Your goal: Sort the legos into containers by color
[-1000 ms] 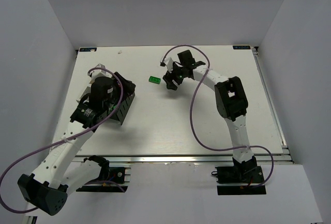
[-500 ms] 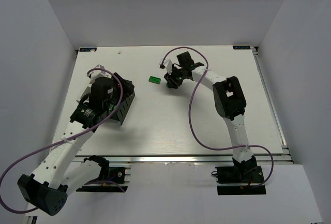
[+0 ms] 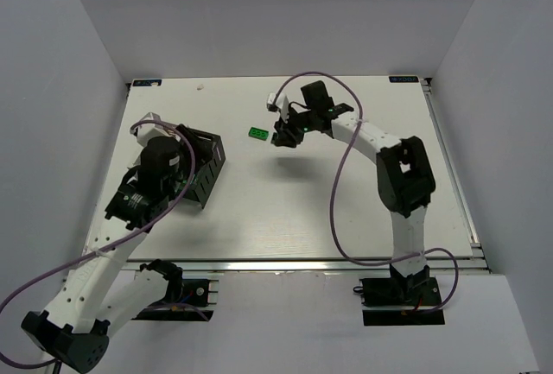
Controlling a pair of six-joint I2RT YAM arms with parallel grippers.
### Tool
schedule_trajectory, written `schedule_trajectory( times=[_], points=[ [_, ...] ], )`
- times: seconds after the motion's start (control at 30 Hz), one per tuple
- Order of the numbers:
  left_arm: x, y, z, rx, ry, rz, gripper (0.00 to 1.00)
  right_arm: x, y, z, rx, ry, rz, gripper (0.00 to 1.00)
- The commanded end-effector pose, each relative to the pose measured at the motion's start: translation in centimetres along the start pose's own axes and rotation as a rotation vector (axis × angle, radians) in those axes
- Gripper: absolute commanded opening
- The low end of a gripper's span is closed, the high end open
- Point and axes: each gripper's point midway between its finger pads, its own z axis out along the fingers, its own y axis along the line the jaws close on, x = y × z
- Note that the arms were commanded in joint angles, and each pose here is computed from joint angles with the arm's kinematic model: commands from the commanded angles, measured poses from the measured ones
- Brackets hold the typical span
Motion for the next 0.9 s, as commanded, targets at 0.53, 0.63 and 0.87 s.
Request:
schedule_trajectory(
  times=[0.53, 0.63, 0.87],
  points=[
    [-2.2, 3.6, -3.8, -0.079, -0.128, -0.020, 0.86, -23.2, 18.9, 4.1, -0.225, -0.481, -0.254, 0.04],
    [-2.2, 4.1, -4.0, -0.088, -0.136, -0.019, 0.86, -23.4, 18.6, 6.4, -0.211, -0.486, -0.193, 0.06],
    [-2.2, 5.0, -4.3, -0.114, -0.152, -0.017, 0.87, -23.8, 19.5, 8.9, -0.208, -0.496, -0.157, 0.14]
  ],
)
